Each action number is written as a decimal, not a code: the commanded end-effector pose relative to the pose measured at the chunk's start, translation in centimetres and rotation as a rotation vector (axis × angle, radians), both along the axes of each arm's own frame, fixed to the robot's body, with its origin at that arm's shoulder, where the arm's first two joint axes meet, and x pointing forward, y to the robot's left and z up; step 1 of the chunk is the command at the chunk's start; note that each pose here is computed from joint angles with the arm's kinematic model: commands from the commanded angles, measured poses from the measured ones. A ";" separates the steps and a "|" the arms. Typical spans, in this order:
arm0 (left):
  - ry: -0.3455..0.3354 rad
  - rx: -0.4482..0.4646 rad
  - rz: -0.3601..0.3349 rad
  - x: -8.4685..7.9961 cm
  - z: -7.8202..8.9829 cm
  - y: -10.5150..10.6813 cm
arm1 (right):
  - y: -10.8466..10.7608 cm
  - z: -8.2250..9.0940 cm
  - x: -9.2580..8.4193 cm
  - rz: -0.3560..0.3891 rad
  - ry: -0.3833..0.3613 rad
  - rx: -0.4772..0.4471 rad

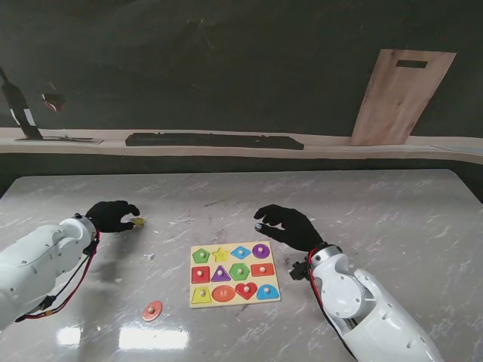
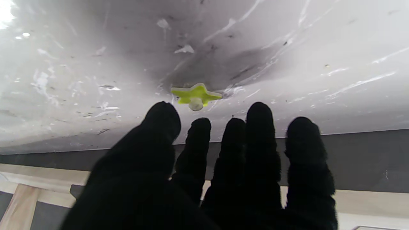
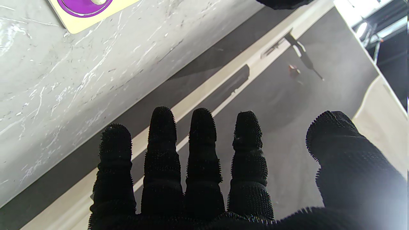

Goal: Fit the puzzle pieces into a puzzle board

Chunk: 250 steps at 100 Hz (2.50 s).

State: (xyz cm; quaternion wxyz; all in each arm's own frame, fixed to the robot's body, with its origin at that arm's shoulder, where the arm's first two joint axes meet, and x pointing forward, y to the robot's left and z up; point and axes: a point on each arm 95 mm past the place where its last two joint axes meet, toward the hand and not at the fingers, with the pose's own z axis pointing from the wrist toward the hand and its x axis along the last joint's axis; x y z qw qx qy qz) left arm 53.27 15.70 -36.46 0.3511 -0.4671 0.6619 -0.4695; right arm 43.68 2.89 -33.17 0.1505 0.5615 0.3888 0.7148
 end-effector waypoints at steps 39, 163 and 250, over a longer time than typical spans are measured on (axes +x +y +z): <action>-0.018 0.019 -0.018 1.3 -0.1 -1.2 | 0.3 0.0 -0.2 -0.003 0.008 0.003; -0.021 0.084 -0.021 1.1 -0.9 -1.2 | 0.3 -0.2 -0.1 0.003 0.016 0.002; 0.002 0.090 -0.110 -0.2 -1.1 -2.7 | 0.2 -0.1 -0.1 -0.002 0.019 0.019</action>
